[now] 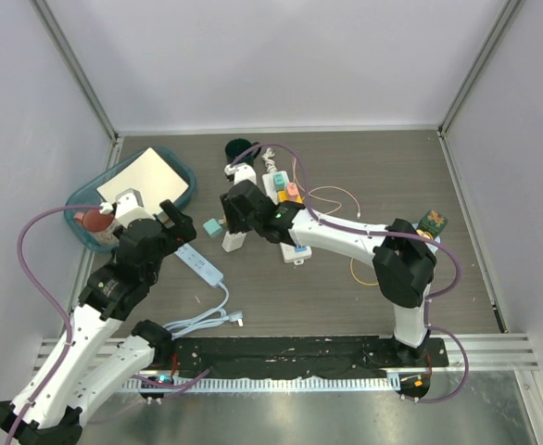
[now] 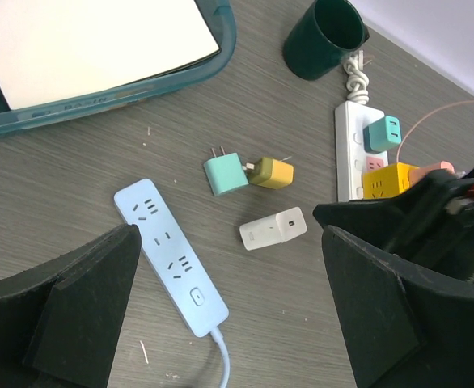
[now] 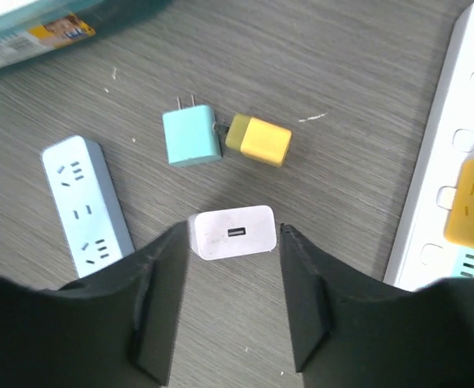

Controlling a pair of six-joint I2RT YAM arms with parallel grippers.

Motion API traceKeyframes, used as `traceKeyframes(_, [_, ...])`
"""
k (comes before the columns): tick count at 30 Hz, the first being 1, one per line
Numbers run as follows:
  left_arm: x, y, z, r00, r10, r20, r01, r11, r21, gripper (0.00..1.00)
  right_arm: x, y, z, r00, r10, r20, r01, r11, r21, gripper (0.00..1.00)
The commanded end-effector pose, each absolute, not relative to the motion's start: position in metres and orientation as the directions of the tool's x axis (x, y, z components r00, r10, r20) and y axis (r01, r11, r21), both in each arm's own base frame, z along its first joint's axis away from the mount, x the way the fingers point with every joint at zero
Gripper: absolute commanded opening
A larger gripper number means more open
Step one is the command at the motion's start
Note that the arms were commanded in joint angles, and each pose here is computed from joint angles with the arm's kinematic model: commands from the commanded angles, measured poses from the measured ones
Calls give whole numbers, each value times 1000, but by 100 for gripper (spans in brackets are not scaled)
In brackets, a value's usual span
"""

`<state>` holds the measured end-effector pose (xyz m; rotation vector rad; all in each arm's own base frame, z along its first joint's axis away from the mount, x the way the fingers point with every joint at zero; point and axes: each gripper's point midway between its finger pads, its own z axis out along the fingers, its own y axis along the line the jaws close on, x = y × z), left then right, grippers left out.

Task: Pull the plug off the socket

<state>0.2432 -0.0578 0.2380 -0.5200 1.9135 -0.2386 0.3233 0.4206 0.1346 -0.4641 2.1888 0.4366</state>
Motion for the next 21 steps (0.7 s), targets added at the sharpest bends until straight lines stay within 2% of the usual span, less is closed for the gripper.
traceKeyframes(1, [248,-64,250,-303,-465,-832,-207,884,-419,100,331,415,176,-504,-141,-852,-465,875,131,48])
traceKeyframes(3, [247,-65,250,-310,-465,-829,-204,884,-420,100,335,416,164,-514,-146,-845,-459,880,127,44])
traceKeyframes(11, [243,-59,249,-293,-468,-834,-209,882,-421,100,323,428,118,-579,-151,-801,-486,853,191,40])
traceKeyframes(16, [246,-76,266,-307,-505,-806,-155,863,-481,100,290,420,101,-614,-193,-765,-507,840,195,40])
traceKeyframes(21, [247,-83,257,-331,-530,-781,-153,847,-510,100,274,403,82,-633,-197,-749,-490,851,190,40])
